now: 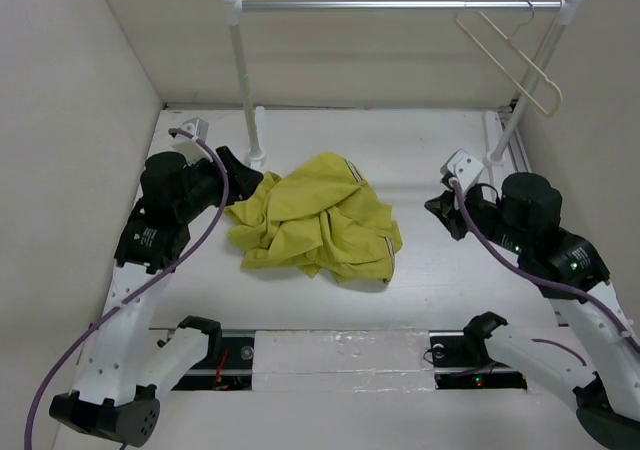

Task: Place the trousers on the hanger
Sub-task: Flatten out the trousers at the center of the board.

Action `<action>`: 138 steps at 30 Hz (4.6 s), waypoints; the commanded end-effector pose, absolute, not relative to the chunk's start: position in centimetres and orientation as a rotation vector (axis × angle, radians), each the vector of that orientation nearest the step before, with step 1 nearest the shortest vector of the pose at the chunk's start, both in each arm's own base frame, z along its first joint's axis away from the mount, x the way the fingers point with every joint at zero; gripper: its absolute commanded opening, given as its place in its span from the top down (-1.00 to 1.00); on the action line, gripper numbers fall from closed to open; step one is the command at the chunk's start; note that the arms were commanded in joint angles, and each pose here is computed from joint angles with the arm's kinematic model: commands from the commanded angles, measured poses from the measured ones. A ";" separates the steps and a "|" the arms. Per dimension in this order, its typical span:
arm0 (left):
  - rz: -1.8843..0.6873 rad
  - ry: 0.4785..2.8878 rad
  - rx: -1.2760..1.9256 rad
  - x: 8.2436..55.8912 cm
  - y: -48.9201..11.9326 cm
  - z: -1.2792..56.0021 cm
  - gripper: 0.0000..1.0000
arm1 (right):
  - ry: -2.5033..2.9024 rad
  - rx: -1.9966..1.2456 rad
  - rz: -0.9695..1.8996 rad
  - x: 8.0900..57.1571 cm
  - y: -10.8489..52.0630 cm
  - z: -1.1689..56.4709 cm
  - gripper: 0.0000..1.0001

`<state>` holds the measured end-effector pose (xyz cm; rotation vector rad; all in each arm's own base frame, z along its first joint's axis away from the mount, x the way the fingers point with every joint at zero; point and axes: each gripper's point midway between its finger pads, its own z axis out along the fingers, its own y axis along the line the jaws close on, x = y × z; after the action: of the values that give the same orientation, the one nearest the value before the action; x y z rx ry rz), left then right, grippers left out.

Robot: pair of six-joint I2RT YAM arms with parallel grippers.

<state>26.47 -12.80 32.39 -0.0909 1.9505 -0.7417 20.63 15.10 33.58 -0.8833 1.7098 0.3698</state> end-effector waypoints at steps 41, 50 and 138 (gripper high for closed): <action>-0.718 2.318 -0.939 24.8 -11.6 6.5 0.98 | 2.205 -1.059 0.430 23.7 20.5 9.7 1.00; -0.495 1.823 -0.756 32.0 -5.0 31.4 1.00 | 1.986 -1.052 0.099 23.9 14.8 29.4 1.00; -0.724 2.029 -0.179 30.1 -15.2 27.4 1.00 | 2.280 -1.285 0.442 16.3 25.6 7.0 -0.79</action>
<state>27.17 -15.44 20.22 -0.2109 2.2231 -0.7554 15.92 26.71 8.23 -1.2740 2.2023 0.5497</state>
